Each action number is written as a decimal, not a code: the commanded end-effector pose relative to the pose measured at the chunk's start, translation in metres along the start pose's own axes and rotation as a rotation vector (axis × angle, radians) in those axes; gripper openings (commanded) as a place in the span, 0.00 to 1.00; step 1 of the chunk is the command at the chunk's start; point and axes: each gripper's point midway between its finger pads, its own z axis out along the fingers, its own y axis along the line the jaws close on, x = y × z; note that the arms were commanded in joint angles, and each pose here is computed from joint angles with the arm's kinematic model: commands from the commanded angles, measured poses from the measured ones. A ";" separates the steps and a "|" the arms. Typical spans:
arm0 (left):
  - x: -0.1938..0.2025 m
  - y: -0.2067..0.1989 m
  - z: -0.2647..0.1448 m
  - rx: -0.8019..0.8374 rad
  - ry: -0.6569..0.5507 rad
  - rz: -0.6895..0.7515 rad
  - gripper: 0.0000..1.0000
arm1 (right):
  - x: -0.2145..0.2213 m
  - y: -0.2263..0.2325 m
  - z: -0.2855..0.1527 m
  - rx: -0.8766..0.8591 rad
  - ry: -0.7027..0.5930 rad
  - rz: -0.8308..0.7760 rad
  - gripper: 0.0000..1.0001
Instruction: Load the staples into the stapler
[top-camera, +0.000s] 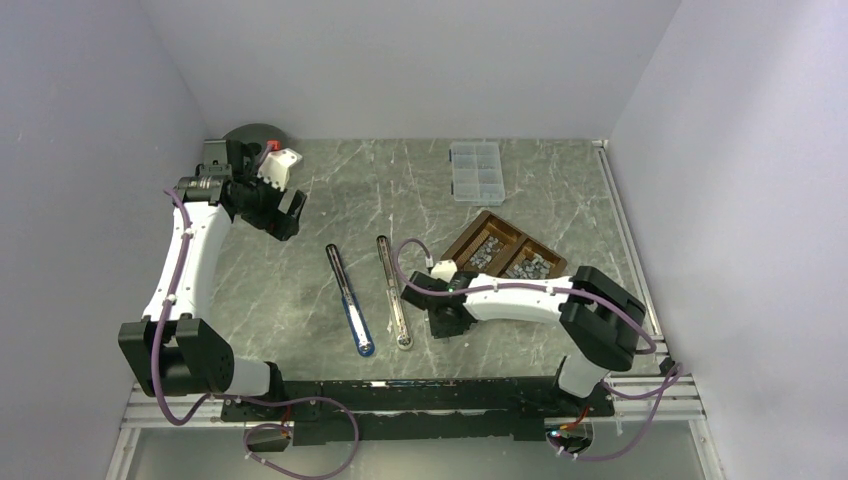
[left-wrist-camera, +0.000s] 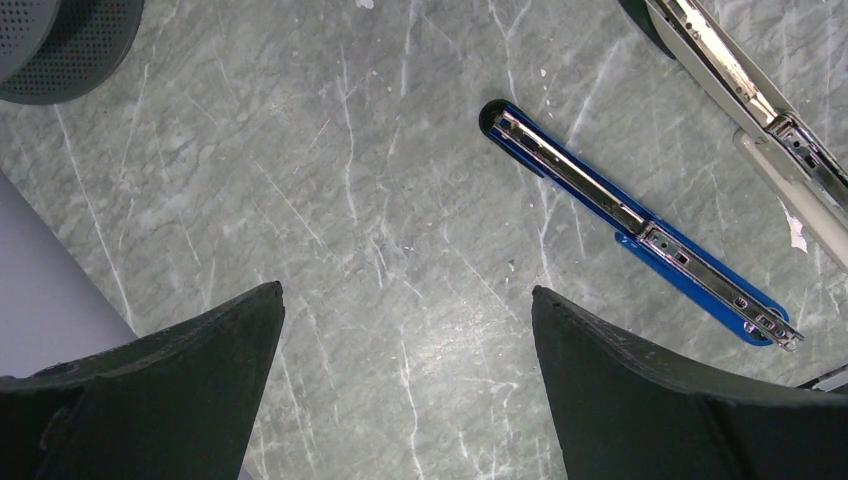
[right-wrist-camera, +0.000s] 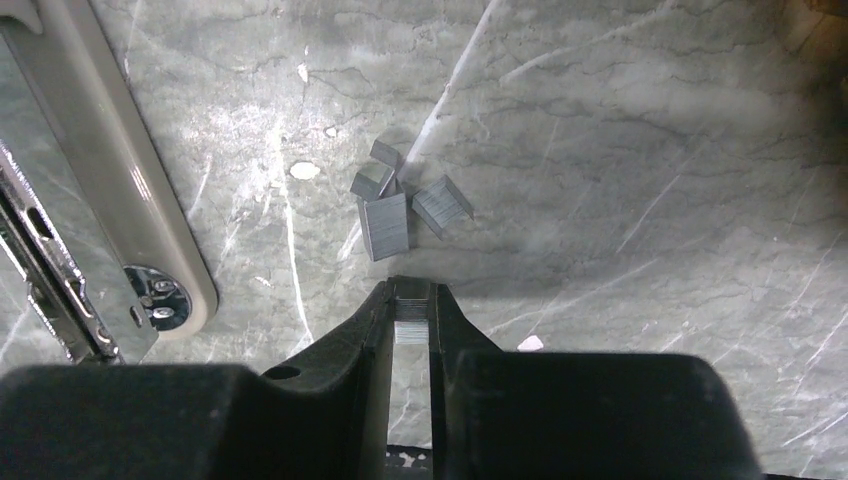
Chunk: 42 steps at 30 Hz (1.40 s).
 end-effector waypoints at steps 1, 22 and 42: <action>-0.009 -0.004 -0.009 0.009 -0.043 -0.004 0.99 | -0.008 0.007 -0.017 -0.055 -0.050 -0.012 0.03; 0.000 0.006 -0.002 -0.019 0.043 -0.103 0.99 | -0.065 0.086 -0.079 -0.271 -0.458 -0.054 0.00; 0.015 0.009 0.016 -0.008 0.102 -0.157 0.99 | -0.068 0.093 -0.053 -0.245 -0.667 -0.045 0.00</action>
